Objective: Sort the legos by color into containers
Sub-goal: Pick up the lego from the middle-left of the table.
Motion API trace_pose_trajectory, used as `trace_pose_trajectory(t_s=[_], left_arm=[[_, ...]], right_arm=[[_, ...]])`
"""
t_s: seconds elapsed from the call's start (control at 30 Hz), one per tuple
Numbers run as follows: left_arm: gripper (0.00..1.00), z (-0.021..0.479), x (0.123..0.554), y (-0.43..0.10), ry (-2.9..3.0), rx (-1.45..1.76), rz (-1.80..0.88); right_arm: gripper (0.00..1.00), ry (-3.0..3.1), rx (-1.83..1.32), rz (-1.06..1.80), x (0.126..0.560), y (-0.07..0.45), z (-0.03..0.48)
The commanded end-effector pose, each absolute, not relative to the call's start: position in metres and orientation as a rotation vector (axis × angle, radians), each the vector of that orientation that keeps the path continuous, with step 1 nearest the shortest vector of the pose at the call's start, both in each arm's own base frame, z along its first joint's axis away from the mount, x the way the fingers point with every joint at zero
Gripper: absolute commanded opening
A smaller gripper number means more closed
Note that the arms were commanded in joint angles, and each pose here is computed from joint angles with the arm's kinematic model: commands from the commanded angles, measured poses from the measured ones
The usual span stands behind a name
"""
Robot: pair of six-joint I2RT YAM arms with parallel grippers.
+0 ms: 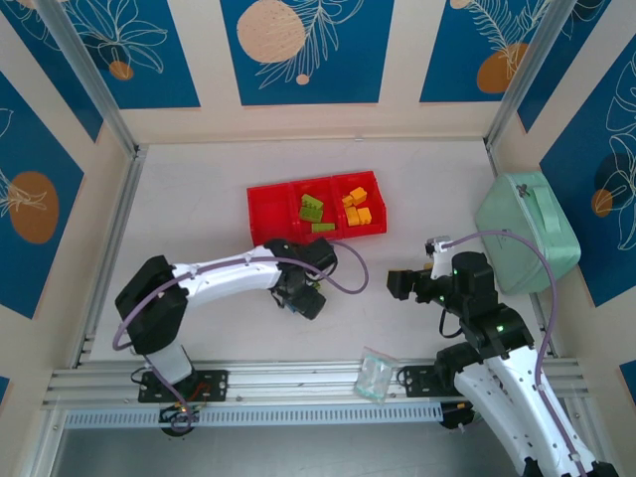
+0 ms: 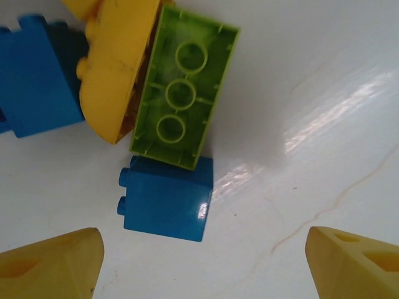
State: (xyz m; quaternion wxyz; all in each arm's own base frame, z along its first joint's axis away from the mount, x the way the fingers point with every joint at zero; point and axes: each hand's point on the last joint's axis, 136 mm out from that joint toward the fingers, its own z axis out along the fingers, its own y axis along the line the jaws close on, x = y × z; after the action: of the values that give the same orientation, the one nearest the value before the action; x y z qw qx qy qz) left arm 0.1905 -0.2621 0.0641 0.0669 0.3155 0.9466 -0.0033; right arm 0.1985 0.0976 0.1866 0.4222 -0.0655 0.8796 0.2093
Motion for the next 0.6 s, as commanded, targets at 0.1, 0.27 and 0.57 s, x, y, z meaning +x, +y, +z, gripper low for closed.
trace_pose_trajectory(t_s=[0.1, 0.27, 0.57], left_arm=[[0.77, 0.035, 0.191, -0.233, 2.952, 0.987, 0.1], [0.67, 0.025, 0.193, -0.233, 2.971, 0.984, 0.066], [0.64, 0.018, 0.193, -0.245, 2.962, 1.079, -0.026]], right_arm=[[0.99, 2.217, -0.152, 0.513, 0.198, 0.097, 0.182], [0.99, 2.221, -0.154, 0.497, 0.197, 0.096, 0.18], [0.99, 2.23, -0.164, 0.508, 0.196, 0.1, 0.178]])
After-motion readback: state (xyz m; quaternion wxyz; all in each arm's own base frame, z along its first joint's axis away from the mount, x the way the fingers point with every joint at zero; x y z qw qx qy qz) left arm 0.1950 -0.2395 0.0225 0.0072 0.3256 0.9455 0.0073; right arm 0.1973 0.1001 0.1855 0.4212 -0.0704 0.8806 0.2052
